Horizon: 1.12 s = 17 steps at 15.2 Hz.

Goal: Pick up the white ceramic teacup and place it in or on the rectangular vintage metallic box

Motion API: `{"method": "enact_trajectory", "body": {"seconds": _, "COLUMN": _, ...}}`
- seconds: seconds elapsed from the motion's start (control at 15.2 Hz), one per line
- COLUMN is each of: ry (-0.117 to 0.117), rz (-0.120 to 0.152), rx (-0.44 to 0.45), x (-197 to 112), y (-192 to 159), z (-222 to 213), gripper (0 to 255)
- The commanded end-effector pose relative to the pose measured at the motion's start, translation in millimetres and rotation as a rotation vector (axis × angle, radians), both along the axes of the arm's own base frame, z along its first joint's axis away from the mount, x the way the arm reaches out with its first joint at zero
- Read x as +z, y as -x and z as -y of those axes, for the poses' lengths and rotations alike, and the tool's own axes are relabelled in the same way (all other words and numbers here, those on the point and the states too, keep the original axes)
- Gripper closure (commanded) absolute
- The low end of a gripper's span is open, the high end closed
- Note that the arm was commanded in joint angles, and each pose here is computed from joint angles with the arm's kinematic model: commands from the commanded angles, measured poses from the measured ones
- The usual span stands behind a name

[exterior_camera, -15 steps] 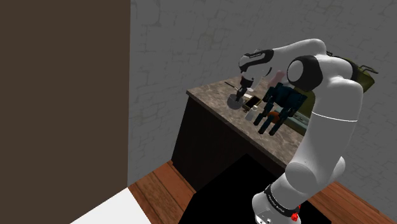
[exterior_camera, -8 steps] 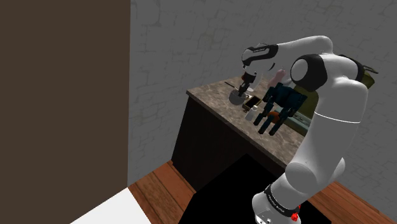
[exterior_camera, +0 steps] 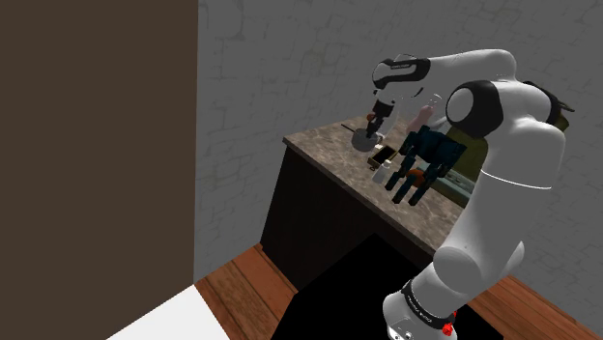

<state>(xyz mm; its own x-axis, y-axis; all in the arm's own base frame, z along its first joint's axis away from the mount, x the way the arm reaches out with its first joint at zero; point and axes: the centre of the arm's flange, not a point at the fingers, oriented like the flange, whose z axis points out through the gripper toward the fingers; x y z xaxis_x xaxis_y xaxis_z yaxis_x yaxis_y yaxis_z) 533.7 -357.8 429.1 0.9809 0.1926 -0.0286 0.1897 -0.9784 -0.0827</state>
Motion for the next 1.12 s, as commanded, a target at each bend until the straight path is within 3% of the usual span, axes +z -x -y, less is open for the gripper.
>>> {"method": "enact_trajectory", "body": {"seconds": 0.0, "ry": 0.000, "rz": 0.000, "rx": 0.000, "x": 12, "y": 0, "z": 0, "gripper": 255}}
{"method": "enact_trajectory", "body": {"seconds": 0.2, "ry": 0.000, "rz": 0.000, "rx": 0.000, "x": 26, "y": 0, "z": 0, "gripper": 255}}
{"method": "enact_trajectory", "body": {"seconds": 1.06, "ry": 0.000, "rz": 0.000, "rx": 0.000, "x": 36, "y": 36, "z": 167, "gripper": 255}}
